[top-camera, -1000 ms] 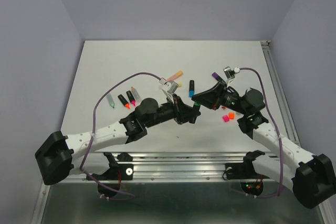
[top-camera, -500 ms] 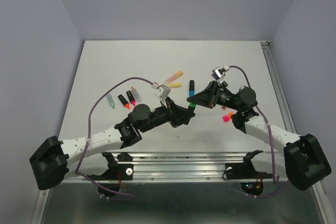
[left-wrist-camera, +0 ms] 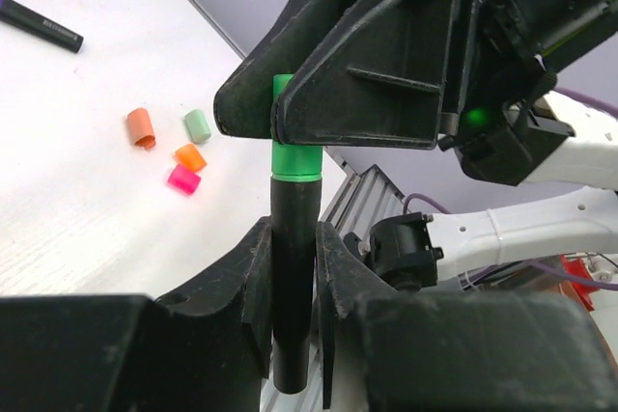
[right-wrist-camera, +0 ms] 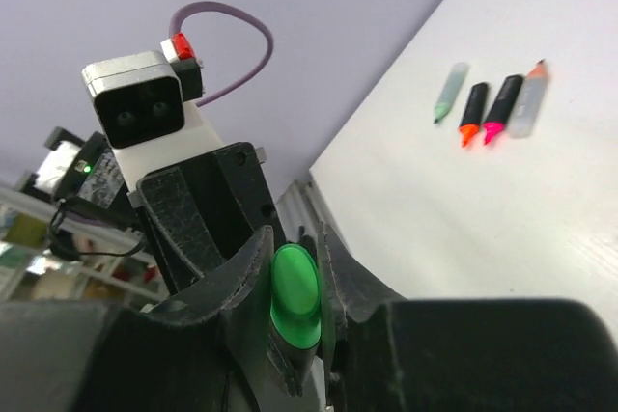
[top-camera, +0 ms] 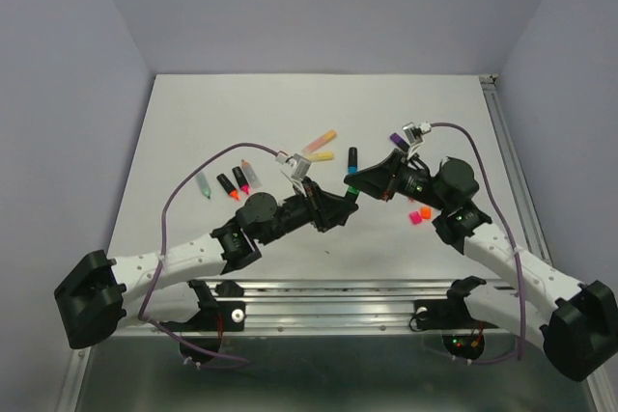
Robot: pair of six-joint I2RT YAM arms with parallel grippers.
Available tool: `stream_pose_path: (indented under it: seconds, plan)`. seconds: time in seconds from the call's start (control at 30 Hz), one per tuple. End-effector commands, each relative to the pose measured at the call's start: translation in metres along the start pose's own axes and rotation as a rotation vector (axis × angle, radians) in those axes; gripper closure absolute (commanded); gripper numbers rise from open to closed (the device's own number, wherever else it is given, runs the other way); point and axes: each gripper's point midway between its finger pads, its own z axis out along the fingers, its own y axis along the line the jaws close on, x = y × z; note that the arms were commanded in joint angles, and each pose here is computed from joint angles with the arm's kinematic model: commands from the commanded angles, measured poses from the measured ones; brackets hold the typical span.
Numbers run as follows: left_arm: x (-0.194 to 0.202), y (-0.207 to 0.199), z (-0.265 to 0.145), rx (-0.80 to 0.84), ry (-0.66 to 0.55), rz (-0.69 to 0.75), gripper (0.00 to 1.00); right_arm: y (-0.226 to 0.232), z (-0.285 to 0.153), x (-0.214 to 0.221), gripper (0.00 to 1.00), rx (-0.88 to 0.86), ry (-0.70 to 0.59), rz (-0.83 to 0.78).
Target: Open the pen caps
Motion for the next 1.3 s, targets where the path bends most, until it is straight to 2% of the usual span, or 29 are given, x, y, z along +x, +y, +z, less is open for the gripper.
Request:
stream_pose_path:
  seconds: [0.0, 0.33, 0.47, 0.53, 0.67, 0.8, 0.97, 1.13, 1.27]
  plan:
    - [-0.025, -0.025, 0.004, 0.058, -0.070, -0.010, 1.00, -0.056, -0.020, -0.043, 0.99, 0.349, -0.205, -0.257]
    - [-0.014, -0.025, 0.012, 0.043, -0.027, -0.040, 1.00, -0.093, -0.042, -0.071, 0.99, 0.596, -0.323, -0.419]
    - [-0.008, -0.021, 0.016, -0.004, -0.002, -0.031, 1.00, -0.103, -0.060, -0.095, 0.99, 0.732, -0.419, -0.483]
    - [-0.004, -0.017, 0.015, -0.017, 0.005, -0.037, 1.00, -0.099, -0.059, -0.104, 0.99, 0.743, -0.434, -0.498]
    - [0.002, -0.004, 0.010, -0.067, 0.003, -0.047, 1.00, -0.094, -0.040, -0.102, 0.99, 0.680, -0.384, -0.472]
    - [-0.006, 0.011, 0.007, -0.155, -0.032, -0.052, 1.00, -0.113, -0.039, -0.102, 0.99, 0.763, -0.381, -0.406]
    - [-0.004, 0.062, -0.008, -0.393, -0.027, -0.071, 1.00, -0.144, -0.050, -0.092, 0.99, 0.908, -0.345, -0.333]
    - [-0.019, 0.124, -0.030, -0.629, -0.060, -0.098, 1.00, -0.183, -0.064, -0.063, 0.99, 1.032, -0.255, -0.258]
    - [-0.010, 0.187, -0.054, -0.881, 0.026, -0.109, 1.00, -0.210, -0.084, -0.049, 0.99, 1.152, -0.217, -0.232]
